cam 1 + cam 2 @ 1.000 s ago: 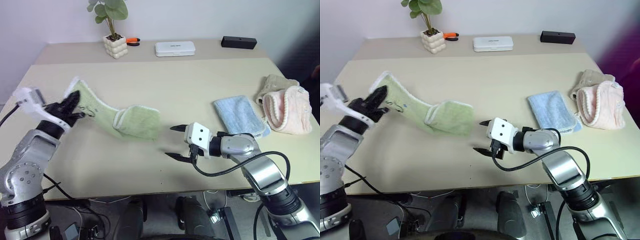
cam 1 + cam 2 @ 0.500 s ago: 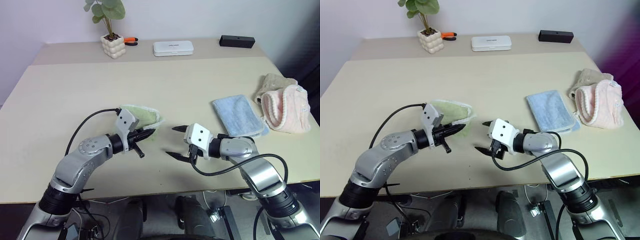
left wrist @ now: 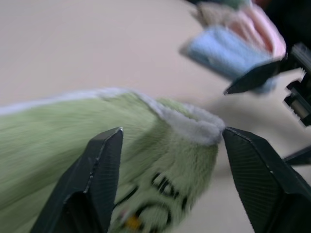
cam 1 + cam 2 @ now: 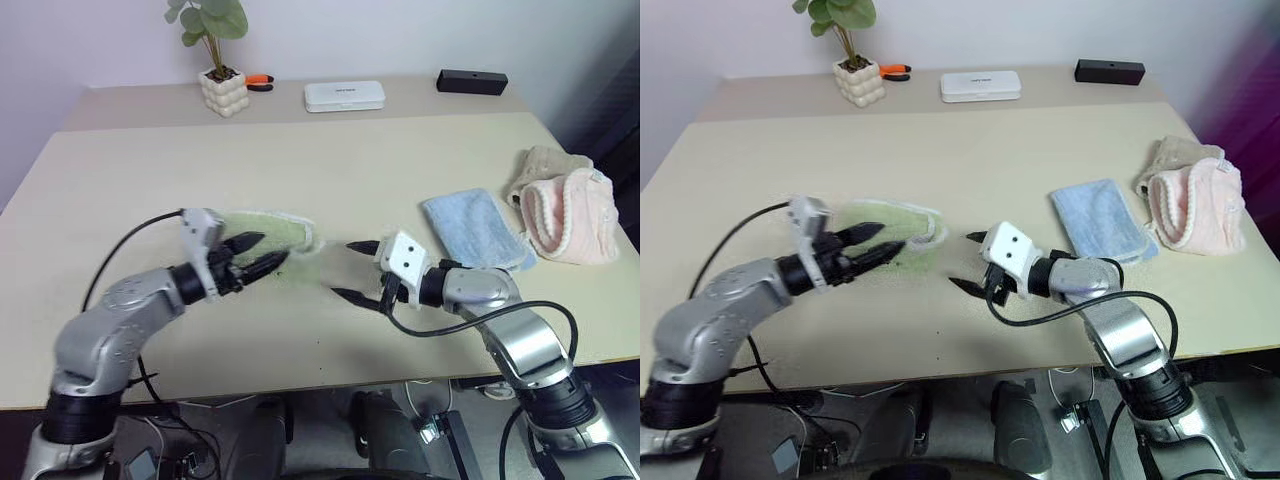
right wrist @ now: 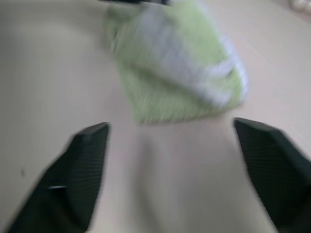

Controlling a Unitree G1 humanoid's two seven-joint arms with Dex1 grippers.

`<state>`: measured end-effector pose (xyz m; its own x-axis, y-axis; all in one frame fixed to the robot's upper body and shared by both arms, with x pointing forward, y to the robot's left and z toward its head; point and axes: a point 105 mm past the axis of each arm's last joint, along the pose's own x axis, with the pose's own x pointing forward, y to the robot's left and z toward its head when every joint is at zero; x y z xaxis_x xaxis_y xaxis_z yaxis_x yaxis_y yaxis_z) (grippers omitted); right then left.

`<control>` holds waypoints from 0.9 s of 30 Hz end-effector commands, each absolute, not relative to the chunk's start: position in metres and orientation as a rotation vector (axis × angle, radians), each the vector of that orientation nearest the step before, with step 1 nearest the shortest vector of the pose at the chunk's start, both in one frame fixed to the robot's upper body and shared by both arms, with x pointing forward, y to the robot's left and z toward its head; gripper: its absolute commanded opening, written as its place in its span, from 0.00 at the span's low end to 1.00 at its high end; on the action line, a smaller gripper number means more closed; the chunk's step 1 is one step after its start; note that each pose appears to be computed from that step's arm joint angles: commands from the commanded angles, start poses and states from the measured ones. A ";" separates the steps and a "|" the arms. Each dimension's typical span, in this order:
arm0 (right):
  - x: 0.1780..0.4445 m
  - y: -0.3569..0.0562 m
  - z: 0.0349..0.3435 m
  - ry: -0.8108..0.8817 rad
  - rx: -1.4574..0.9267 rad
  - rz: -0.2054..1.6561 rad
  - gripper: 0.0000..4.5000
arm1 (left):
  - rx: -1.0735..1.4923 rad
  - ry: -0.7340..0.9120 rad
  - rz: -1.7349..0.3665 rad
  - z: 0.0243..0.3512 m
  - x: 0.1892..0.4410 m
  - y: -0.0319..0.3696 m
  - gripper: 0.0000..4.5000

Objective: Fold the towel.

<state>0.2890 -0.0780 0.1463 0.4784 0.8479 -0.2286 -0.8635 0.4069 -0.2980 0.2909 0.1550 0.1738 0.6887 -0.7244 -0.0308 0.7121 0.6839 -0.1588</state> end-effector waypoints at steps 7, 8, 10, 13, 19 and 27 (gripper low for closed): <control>0.299 -0.031 0.199 -0.101 -0.190 1.149 0.01 | -0.087 -0.008 -0.568 0.190 0.317 0.183 0.23; 0.305 -0.024 0.196 -0.092 -0.192 1.134 0.01 | -0.074 0.003 -0.578 0.185 0.319 0.178 0.23; 0.318 -0.014 0.188 -0.060 -0.185 1.097 0.01 | -0.049 0.036 -0.598 0.171 0.323 0.169 0.23; 0.335 0.000 0.166 0.023 -0.198 1.047 0.01 | -0.004 0.082 -0.631 0.149 0.327 0.159 0.23; 0.354 0.002 0.101 0.222 -0.263 0.933 0.01 | 0.061 0.189 -0.558 0.103 0.347 0.164 0.23; 0.347 -0.011 0.129 0.085 -0.236 0.946 0.01 | -0.056 0.095 -0.566 0.118 0.338 0.172 0.23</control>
